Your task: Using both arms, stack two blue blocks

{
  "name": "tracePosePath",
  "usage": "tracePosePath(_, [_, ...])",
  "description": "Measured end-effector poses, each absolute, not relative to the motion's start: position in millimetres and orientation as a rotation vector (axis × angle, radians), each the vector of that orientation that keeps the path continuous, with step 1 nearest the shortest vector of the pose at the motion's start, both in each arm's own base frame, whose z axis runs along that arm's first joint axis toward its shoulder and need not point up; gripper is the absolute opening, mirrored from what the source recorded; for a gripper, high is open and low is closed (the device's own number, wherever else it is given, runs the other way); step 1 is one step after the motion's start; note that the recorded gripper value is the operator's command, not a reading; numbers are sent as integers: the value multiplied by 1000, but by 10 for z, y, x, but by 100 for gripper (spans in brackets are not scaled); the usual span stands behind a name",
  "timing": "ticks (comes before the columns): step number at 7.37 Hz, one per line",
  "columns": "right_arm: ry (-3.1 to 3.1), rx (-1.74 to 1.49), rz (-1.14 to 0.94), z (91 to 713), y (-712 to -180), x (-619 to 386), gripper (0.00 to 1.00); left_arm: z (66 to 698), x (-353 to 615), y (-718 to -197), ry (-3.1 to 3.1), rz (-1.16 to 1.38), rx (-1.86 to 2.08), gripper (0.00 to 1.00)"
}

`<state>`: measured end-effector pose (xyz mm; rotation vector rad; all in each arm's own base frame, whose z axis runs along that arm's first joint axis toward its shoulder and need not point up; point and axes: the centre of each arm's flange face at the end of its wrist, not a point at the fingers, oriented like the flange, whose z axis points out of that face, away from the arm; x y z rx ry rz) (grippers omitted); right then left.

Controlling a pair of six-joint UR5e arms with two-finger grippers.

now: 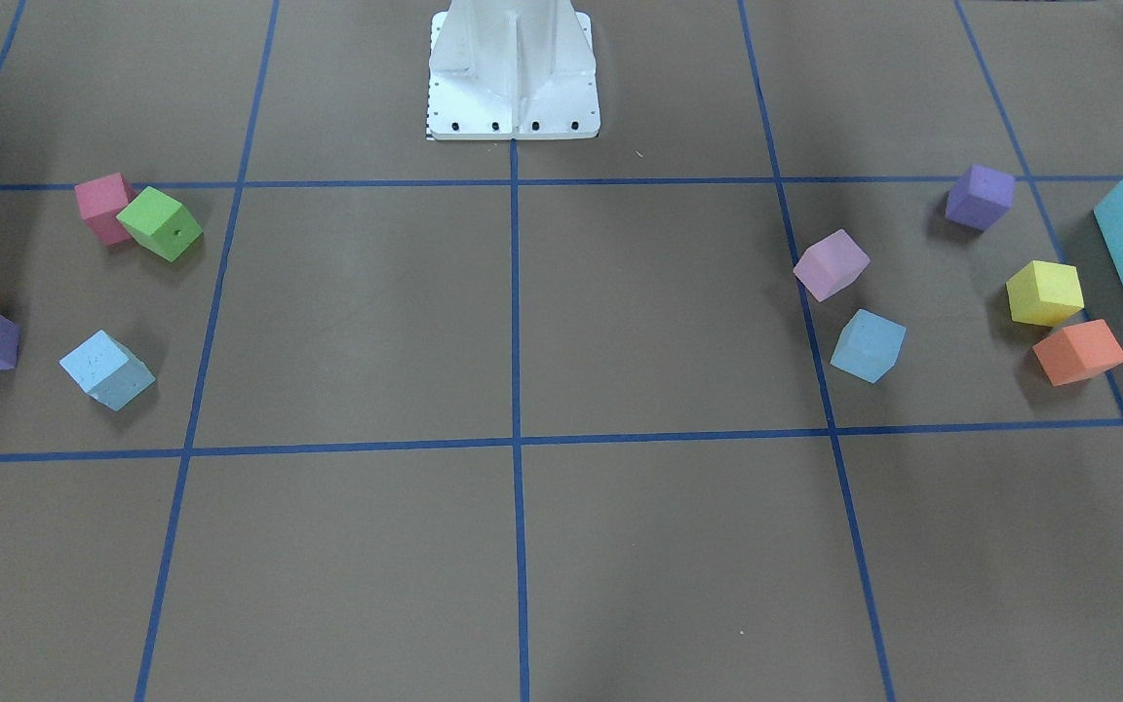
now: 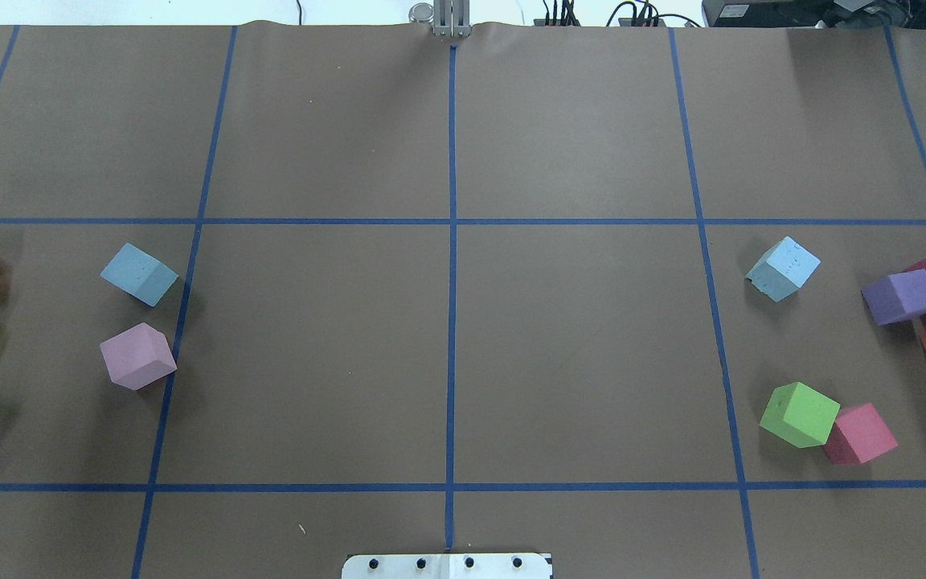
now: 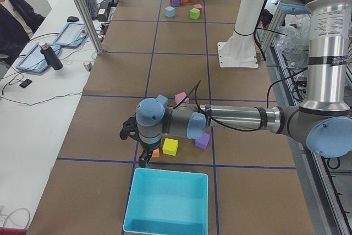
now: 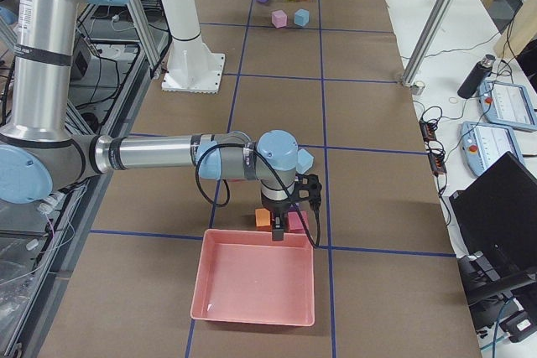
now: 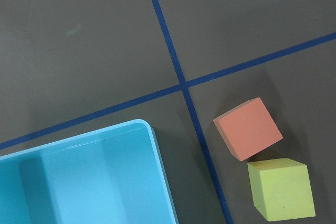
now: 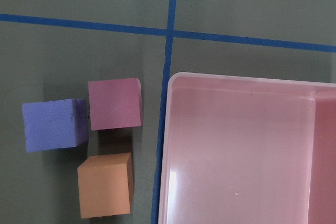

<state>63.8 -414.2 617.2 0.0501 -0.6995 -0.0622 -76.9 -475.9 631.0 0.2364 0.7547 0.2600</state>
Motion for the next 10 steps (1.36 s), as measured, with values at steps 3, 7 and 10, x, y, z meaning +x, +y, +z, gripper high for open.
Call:
tracePosePath(3, [-705, 56, -65, 6152, -4153, 633, 100, 6197, -769, -4766, 751, 270, 258, 98])
tracePosePath(7, [-760, 128, -101, 5706, -4574, -13, 100, 5964, -774, -4924, 731, 313, 370, 98])
tracePosePath(10, [-787, 118, -83, 4976, -5118, -1166, 98, 5988, -767, -4938, 732, 317, 378, 98])
